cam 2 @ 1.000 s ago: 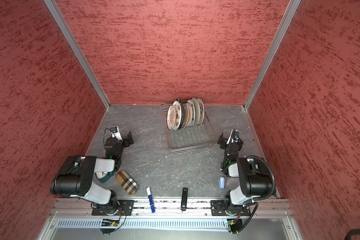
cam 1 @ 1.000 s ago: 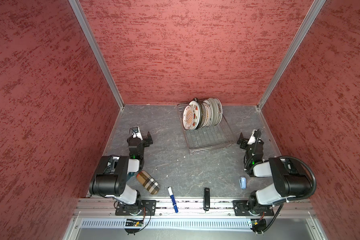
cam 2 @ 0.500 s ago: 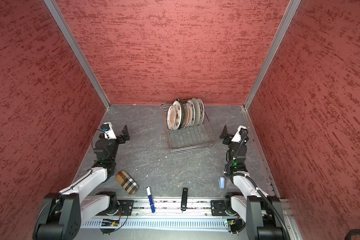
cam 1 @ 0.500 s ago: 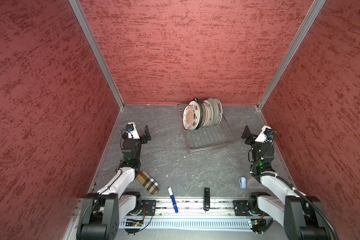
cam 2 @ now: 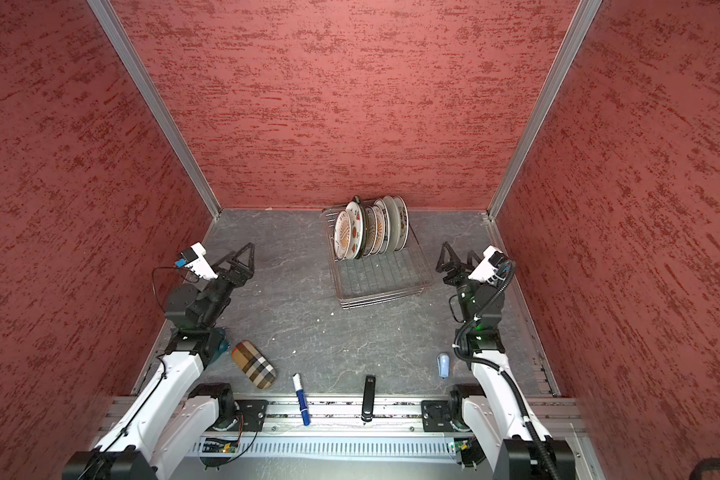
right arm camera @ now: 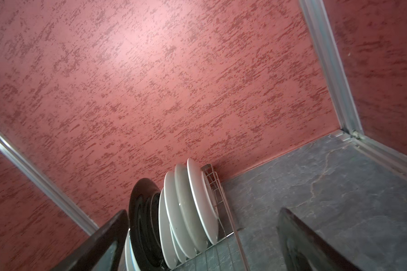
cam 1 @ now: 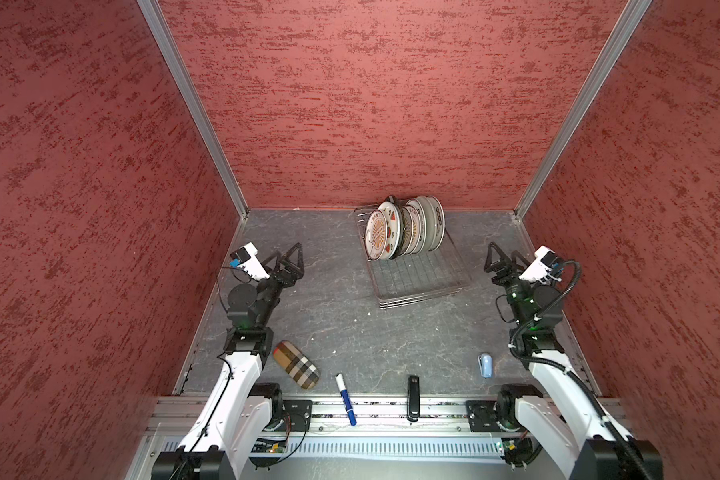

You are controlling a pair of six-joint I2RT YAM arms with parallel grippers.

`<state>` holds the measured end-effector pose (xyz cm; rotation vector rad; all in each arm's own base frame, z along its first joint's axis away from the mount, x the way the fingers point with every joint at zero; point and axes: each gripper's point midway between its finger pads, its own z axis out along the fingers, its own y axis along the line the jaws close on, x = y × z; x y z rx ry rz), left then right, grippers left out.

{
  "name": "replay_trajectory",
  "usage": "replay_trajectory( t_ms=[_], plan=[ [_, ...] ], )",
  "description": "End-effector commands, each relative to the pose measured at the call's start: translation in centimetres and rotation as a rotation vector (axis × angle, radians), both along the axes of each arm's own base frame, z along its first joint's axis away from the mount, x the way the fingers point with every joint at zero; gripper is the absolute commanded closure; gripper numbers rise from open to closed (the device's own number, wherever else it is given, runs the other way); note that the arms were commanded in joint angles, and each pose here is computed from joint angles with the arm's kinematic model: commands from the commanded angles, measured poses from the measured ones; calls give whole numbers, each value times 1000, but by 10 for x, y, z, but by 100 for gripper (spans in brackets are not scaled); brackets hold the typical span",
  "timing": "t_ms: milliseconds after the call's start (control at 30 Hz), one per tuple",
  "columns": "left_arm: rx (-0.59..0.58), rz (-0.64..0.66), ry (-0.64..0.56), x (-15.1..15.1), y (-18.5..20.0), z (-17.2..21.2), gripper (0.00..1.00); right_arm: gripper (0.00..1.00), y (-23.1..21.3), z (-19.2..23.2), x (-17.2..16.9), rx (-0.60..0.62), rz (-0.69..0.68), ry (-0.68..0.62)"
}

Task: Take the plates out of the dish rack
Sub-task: 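Reach the right gripper to the dark striped plate while the left gripper approaches the rack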

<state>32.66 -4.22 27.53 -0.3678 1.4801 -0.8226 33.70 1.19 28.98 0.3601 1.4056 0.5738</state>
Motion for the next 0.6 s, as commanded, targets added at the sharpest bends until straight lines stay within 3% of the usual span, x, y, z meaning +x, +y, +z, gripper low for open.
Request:
replay_trajectory(
  t_ms=[0,200,433,567],
  plan=[
    [-128,-125,-36,-5,-21,12,1,1,23,19,7,22,148,-19],
    [-5,-140,-10,-15,-58,14,1,1,58,17,42,-19,287,94],
    [21,-180,61,-21,-82,9,1,3,115,5,86,-242,211,255],
    [66,-257,67,-18,-103,9,1,17,152,2,104,-305,257,294]
  ],
)
